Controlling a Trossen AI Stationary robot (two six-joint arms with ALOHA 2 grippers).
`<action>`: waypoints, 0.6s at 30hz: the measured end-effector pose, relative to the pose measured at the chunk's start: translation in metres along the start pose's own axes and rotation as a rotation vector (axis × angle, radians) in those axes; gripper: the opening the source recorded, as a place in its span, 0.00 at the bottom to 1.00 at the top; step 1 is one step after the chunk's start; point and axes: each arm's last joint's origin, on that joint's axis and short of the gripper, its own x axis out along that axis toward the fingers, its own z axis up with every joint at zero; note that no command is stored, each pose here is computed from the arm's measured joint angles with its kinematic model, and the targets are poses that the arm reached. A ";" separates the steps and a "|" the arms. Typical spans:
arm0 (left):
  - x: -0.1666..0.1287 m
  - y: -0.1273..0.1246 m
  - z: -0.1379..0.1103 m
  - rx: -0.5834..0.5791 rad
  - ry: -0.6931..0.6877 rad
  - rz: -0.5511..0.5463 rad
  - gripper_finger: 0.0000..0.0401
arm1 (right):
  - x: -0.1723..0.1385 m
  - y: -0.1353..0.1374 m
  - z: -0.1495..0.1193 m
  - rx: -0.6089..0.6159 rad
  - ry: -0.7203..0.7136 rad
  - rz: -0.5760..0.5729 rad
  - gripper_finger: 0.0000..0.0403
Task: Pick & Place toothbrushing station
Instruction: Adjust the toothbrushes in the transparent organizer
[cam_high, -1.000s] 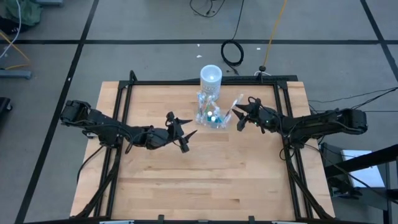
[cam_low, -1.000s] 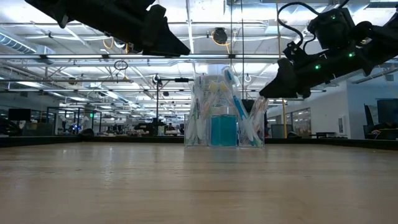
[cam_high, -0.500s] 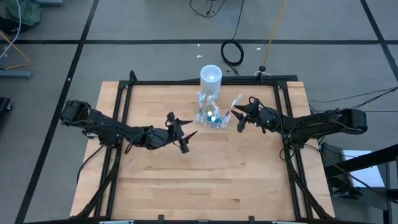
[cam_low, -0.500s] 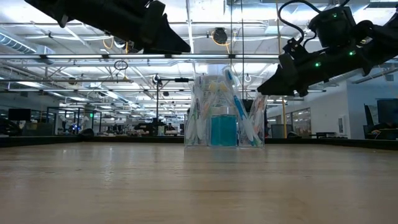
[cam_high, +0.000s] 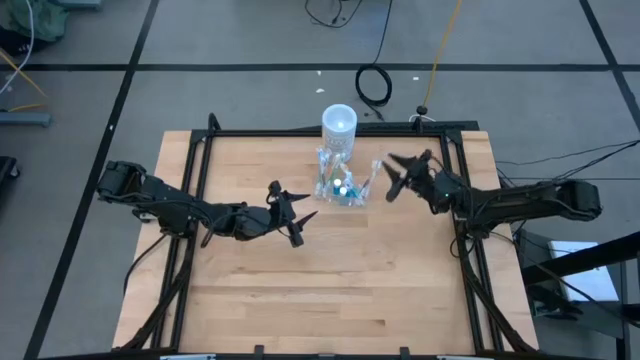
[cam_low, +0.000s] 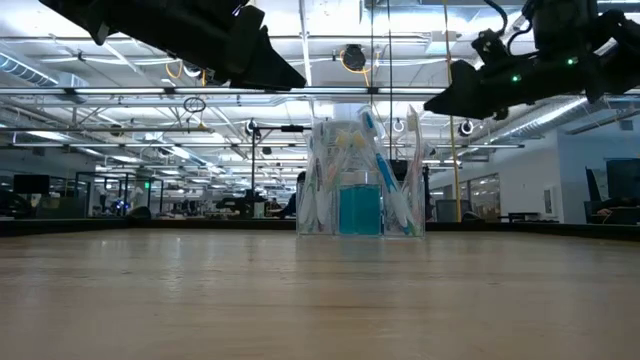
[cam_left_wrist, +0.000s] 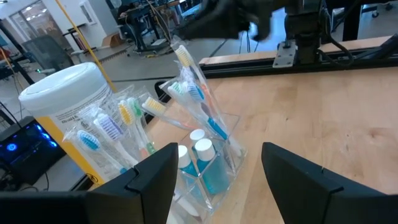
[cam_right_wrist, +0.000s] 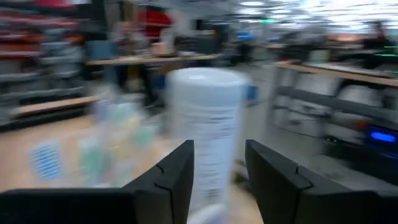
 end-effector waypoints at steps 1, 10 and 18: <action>0.000 0.000 0.000 0.002 0.003 0.000 0.60 | -0.001 -0.003 0.002 0.005 -0.010 -0.052 0.33; 0.000 0.000 -0.001 0.009 0.012 -0.001 0.60 | 0.005 -0.017 -0.015 0.064 0.112 -0.274 0.33; 0.000 0.000 0.002 0.001 -0.014 0.002 0.60 | 0.018 -0.015 -0.035 0.067 0.225 -0.061 0.33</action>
